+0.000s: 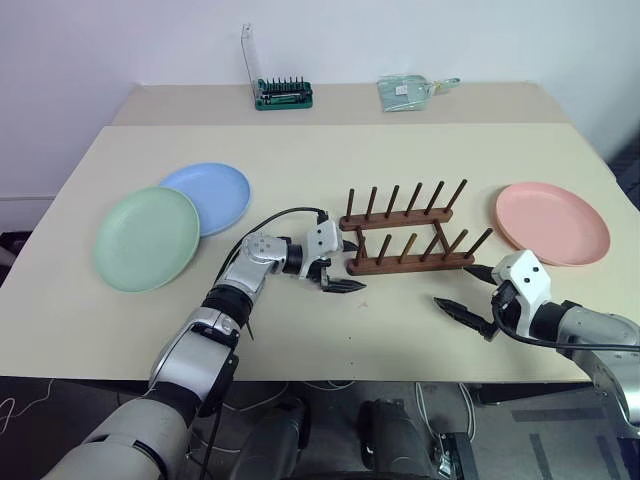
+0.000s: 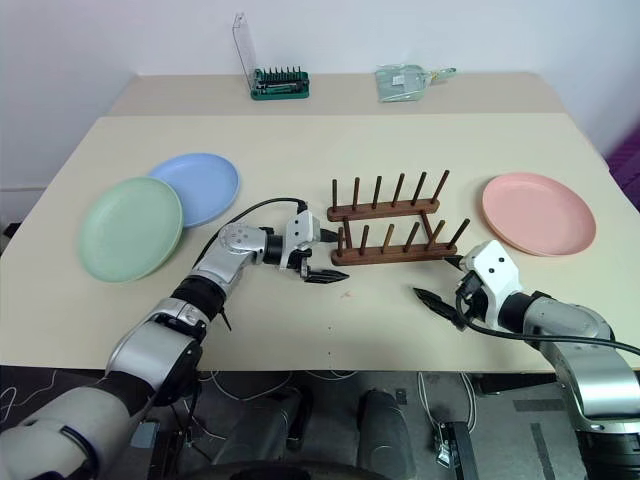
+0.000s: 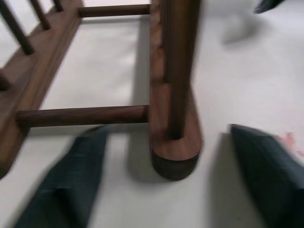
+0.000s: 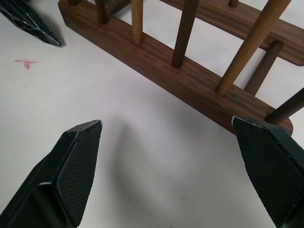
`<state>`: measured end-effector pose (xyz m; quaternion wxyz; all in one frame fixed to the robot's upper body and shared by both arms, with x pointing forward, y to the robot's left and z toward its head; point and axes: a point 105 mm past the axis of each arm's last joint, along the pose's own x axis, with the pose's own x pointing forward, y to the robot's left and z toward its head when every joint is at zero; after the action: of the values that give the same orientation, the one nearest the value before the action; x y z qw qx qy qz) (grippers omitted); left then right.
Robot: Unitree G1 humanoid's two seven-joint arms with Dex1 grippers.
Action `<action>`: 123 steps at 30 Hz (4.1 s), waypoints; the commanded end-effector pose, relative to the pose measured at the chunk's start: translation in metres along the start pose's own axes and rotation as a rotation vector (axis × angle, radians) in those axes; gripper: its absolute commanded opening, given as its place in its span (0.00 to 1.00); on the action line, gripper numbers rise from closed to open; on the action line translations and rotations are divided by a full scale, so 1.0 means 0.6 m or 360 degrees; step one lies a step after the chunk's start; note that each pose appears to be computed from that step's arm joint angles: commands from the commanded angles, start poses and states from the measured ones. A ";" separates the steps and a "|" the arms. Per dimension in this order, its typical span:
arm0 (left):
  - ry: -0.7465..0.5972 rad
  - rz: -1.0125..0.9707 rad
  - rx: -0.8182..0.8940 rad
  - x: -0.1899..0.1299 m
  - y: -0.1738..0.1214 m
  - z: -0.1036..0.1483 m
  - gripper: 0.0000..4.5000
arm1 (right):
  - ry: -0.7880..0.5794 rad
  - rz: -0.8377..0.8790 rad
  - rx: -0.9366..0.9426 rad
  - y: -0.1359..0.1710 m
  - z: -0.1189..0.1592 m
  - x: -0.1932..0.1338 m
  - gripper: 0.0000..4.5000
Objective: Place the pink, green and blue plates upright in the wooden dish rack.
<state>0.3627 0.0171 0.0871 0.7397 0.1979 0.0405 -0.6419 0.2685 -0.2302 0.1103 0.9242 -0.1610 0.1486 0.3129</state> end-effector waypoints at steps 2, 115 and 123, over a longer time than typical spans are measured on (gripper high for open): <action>0.0072 0.0097 -0.0143 -0.049 -0.011 -0.036 0.78 | -0.0003 0.0006 -0.0056 0.004 0.012 0.000 0.88; -0.0217 0.0625 -0.0293 -0.173 -0.124 0.080 0.93 | 0.0391 -0.0688 -0.0146 -0.237 -0.012 0.036 0.72; -0.0277 0.0704 -0.0360 -0.192 -0.123 0.076 0.93 | 0.0356 -0.0707 -0.0180 -0.242 0.005 0.039 0.00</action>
<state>0.2633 0.0986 0.1361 0.8773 0.0632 0.0294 -0.4748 0.3757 -0.3243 0.1244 0.9357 -0.2700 0.2052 0.0971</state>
